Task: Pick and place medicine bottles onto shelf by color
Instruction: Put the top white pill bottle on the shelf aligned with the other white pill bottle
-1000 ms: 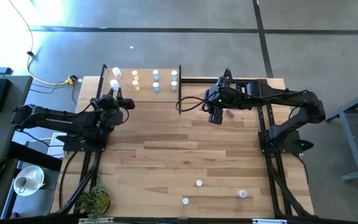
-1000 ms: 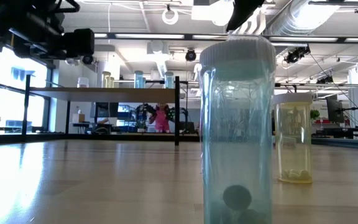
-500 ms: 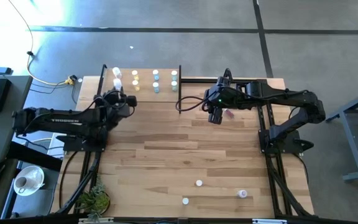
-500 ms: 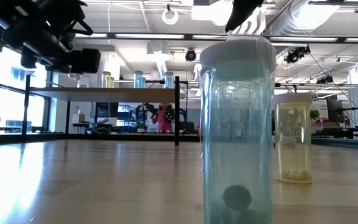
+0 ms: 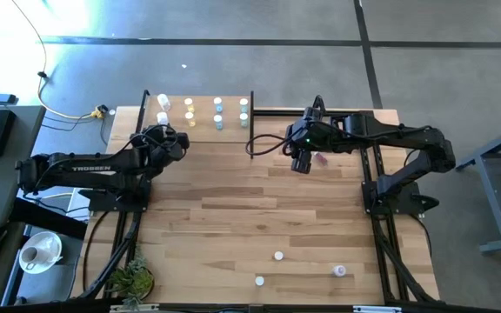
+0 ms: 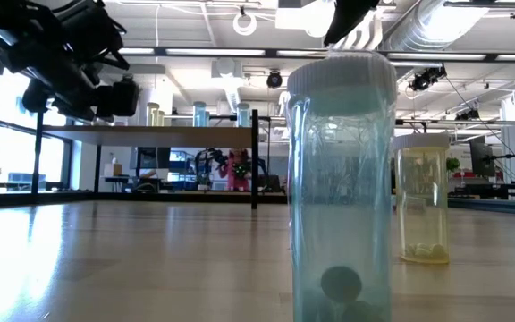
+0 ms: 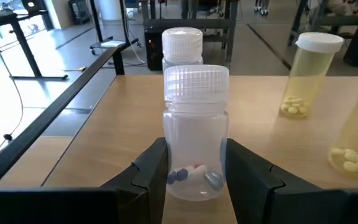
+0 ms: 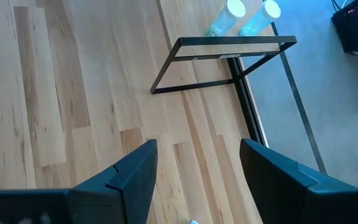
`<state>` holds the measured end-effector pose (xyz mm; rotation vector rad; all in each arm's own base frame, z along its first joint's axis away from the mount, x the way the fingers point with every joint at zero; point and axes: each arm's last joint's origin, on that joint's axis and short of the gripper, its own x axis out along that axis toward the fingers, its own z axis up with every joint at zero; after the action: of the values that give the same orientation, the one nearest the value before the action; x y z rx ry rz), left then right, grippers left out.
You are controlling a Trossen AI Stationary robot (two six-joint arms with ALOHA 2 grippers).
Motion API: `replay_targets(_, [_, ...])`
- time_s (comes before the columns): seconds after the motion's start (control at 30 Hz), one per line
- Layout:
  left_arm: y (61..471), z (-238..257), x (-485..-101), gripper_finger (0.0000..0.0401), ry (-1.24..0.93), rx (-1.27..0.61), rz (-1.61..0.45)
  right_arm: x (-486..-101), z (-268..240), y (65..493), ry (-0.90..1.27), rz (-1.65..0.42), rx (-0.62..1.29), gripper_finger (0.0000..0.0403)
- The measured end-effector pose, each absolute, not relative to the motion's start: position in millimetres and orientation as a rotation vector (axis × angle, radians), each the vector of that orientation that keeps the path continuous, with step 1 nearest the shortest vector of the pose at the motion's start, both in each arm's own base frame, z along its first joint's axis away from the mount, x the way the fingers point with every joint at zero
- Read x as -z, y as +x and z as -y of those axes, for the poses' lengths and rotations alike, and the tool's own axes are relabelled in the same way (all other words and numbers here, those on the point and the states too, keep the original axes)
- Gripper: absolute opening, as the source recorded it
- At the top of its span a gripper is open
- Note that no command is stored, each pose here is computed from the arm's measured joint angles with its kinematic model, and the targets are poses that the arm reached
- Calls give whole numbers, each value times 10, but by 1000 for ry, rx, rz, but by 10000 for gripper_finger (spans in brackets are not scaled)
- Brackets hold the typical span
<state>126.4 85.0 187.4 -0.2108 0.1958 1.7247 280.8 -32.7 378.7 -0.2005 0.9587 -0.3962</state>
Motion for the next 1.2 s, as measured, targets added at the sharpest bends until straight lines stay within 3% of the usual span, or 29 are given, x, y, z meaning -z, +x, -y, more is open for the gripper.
replay_targets(0.2, [1247,-886,-1875,127,-232,-1728,-209,-3787,327,2808,-200,-959,396,220])
replay_targets(0.7, [1241,-914,-1846,205,-297,-1678,-250,-3786,328,2807,-200,-959,397,220])
replay_targets(1.2, [1248,-910,-1848,190,-303,-1670,-247,-3787,328,2807,-201,-959,399,220])
